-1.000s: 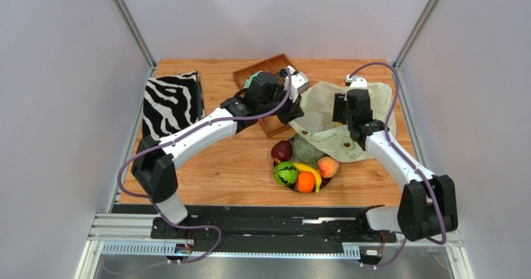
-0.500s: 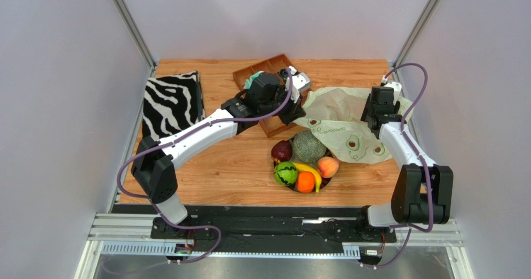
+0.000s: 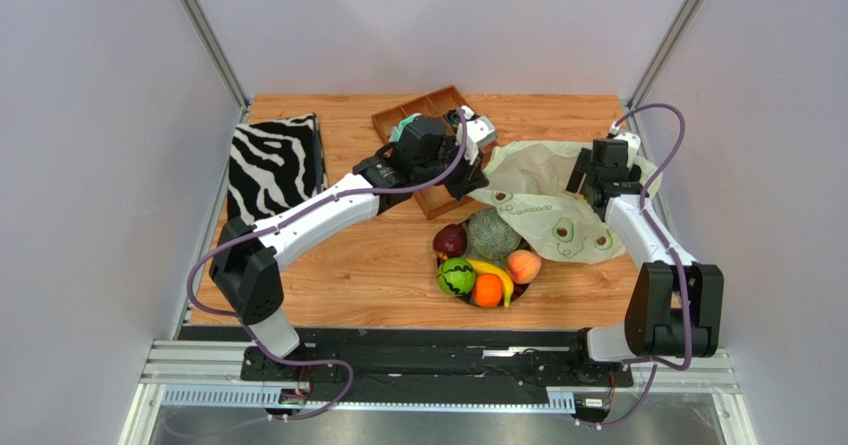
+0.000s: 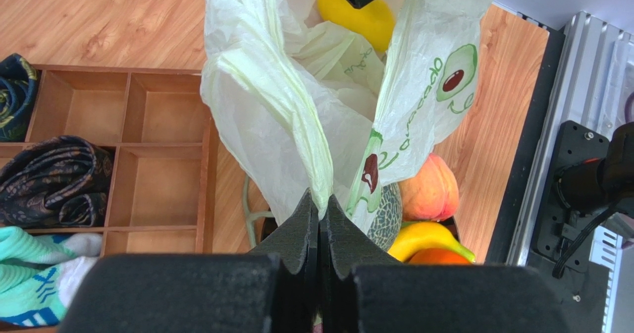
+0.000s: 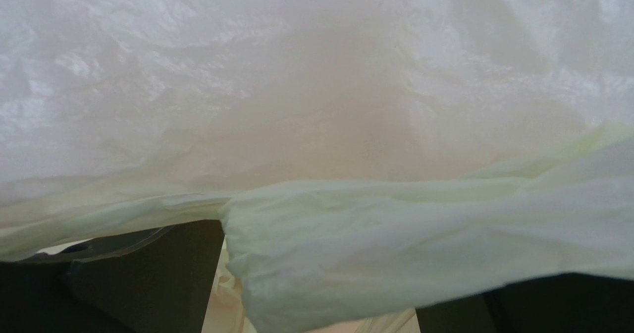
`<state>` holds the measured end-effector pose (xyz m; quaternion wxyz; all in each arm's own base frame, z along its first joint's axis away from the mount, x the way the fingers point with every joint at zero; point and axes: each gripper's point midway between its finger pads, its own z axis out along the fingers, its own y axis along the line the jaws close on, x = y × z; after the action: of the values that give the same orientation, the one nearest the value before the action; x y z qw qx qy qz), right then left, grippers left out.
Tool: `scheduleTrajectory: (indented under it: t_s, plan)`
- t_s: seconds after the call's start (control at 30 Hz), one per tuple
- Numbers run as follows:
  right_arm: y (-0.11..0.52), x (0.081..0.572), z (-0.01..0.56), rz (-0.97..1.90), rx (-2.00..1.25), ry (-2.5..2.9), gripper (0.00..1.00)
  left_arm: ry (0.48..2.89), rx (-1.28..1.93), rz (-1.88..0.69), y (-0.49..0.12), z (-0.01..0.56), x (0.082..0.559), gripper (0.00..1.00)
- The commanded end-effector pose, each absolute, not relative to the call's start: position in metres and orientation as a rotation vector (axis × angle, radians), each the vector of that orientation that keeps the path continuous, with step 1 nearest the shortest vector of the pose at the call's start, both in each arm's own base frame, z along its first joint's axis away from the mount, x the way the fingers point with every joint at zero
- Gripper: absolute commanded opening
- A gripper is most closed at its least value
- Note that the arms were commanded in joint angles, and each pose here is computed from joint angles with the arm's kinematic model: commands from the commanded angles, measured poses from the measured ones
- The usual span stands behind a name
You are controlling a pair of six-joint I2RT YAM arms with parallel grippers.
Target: Place the fruits into the plastic bag
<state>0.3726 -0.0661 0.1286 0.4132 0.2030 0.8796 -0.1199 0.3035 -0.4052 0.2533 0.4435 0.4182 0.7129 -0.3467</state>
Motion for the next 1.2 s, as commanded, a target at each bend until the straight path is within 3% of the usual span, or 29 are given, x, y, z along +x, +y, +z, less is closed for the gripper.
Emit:
scheduleTrajectory:
  t_s: [0.0, 0.3, 0.63, 0.9, 1.17]
  plan:
    - [-0.061, 0.381, 0.15, -0.222, 0.53, 2.148, 0.87, 1.72, 1.034, -0.87, -0.407, 0.267, 0.307, 0.0]
    - [-0.041, 0.379, 0.165, -0.08, 0.469, 2.117, 0.84, 1.722, 1.029, -0.875, -0.408, 0.269, 0.306, 0.0]
    - [0.028, 0.36, 0.261, 0.373, 0.268, 1.899, 0.82, 1.743, 1.015, -0.851, -0.408, 0.265, 0.307, 0.0]
    - [0.092, 0.301, 0.311, 0.631, 0.038, 1.76, 0.8, 1.797, 0.975, -0.839, -0.408, 0.259, 0.312, 0.0]
    - [0.161, 0.246, 0.289, 0.702, -0.161, 1.848, 0.77, 1.812, 0.972, -0.852, -0.409, 0.258, 0.311, 0.0]
